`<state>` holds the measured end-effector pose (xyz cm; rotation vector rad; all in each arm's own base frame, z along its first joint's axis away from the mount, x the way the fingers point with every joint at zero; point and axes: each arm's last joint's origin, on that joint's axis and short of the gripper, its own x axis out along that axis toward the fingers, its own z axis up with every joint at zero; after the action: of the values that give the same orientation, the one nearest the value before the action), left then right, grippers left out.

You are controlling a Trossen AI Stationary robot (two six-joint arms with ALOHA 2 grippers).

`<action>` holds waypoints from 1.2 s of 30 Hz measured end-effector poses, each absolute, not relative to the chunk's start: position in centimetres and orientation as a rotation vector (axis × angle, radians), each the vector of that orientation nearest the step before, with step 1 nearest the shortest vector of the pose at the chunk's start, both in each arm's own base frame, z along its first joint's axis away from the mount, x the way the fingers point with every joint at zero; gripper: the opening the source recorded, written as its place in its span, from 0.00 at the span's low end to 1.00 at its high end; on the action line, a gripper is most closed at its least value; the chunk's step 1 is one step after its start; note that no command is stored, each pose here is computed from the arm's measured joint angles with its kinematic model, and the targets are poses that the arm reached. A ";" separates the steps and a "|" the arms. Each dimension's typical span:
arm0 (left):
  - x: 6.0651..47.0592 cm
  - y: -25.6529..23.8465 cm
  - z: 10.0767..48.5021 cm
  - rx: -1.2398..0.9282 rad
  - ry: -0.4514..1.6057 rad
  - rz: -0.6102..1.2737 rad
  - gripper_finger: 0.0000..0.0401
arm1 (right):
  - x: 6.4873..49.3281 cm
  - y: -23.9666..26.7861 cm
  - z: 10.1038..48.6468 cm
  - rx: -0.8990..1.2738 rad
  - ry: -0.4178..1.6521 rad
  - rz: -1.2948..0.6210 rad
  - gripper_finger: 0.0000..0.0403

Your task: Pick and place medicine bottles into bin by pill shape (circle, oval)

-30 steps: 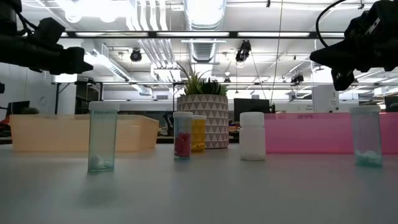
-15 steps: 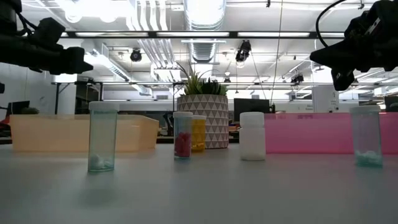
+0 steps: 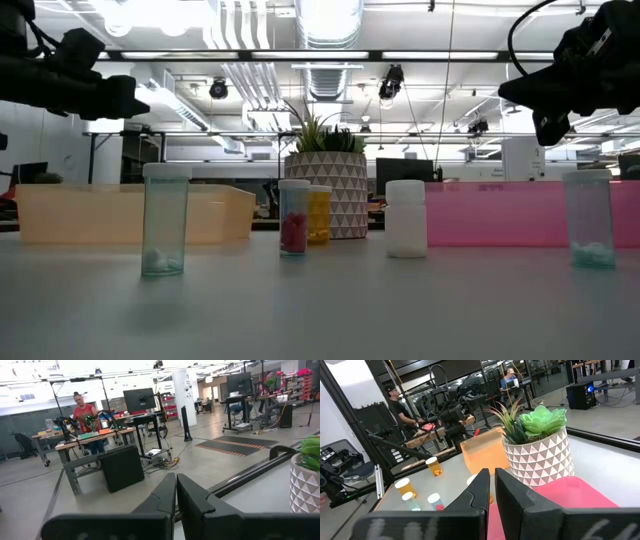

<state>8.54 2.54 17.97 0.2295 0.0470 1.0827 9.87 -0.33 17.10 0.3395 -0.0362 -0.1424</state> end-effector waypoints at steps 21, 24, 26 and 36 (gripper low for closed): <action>8.6 2.0 20.1 -0.602 -0.555 0.672 0.00 | 9.7 -0.4 18.5 0.309 -0.179 -0.158 0.06; 8.6 2.0 20.1 -0.655 -0.580 0.666 0.00 | 9.7 -0.5 18.6 0.239 -0.189 -0.188 0.06; 8.7 2.0 20.2 -0.696 -0.592 0.621 0.00 | 9.6 -0.6 18.9 0.230 -0.228 -0.216 0.06; 9.3 1.4 25.2 -0.579 -0.571 0.401 0.00 | 8.8 -0.7 21.2 0.080 -0.449 -0.269 0.06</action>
<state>9.26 1.41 25.24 -0.5795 -0.5714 0.4008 8.84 -0.71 21.15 0.0798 -0.4494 -0.2691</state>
